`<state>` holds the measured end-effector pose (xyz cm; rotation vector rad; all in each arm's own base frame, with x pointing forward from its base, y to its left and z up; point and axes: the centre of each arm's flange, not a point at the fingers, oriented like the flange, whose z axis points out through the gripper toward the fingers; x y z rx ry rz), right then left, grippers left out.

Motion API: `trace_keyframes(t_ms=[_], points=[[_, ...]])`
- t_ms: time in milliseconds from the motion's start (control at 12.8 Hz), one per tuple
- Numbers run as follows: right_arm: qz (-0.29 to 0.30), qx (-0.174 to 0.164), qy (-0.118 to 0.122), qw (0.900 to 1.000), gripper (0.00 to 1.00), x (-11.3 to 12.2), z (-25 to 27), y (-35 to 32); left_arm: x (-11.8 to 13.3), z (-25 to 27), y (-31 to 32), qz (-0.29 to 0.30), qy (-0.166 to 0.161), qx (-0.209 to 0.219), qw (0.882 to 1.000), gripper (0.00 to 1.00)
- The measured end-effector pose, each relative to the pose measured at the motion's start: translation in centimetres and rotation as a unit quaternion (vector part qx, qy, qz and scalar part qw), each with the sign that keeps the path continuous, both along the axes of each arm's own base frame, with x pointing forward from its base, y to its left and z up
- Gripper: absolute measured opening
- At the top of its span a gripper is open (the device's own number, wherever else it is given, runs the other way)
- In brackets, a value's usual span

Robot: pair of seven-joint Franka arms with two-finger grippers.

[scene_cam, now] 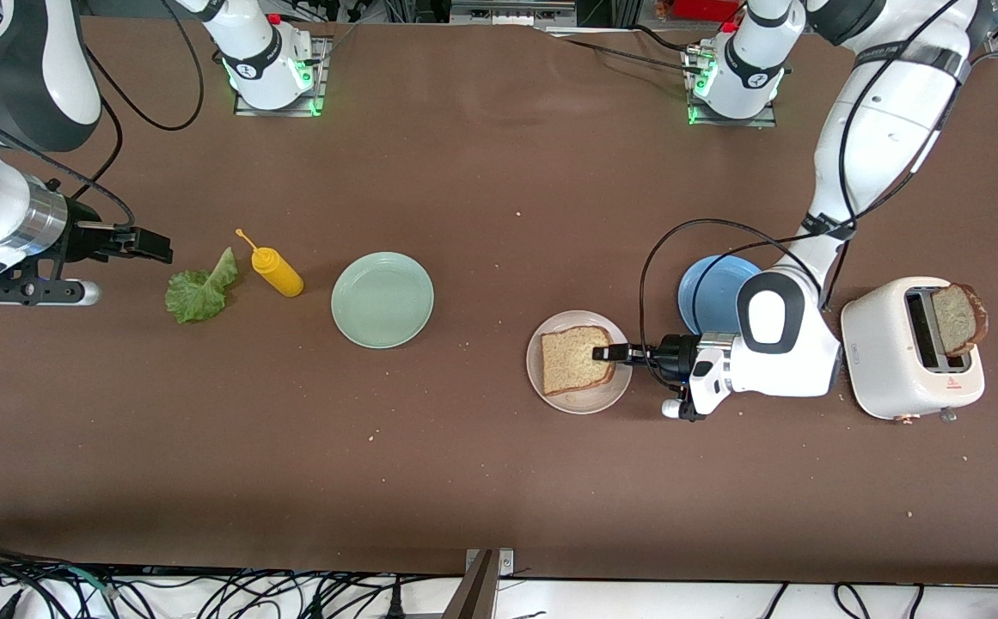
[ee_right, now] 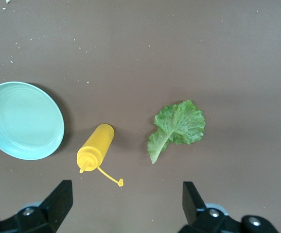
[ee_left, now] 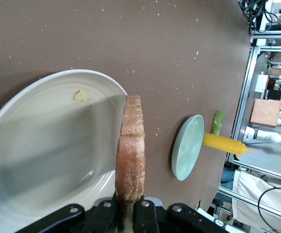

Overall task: Make sandwich in beige plate with both arms
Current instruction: 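Carry the bread slice with the left gripper over the beige plate, then lower the bread onto the beige plate and open the left gripper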

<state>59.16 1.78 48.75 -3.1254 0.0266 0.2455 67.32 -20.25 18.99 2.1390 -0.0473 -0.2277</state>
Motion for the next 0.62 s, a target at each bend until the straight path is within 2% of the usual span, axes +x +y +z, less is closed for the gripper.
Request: trace_keyframes(t_ms=[156, 234, 623], points=[[0.000, 0.000, 0.000, 1.000, 1.00, 0.0, 0.0, 0.0, -0.2, -1.7, 0.3, -0.016, -0.018, -0.009, 1.000, 0.08], [0.000, 0.000, 0.000, 1.000, 1.00, 0.0, 0.0, 0.0, -0.2, -1.9, 0.5, -0.018, -0.023, -0.010, 1.000, 0.14], [0.000, 0.000, 0.000, 1.000, 1.00, 0.0, 0.0, 0.0, 0.3, -1.7, 1.5, -0.039, -0.068, -0.013, 0.997, 0.69]])
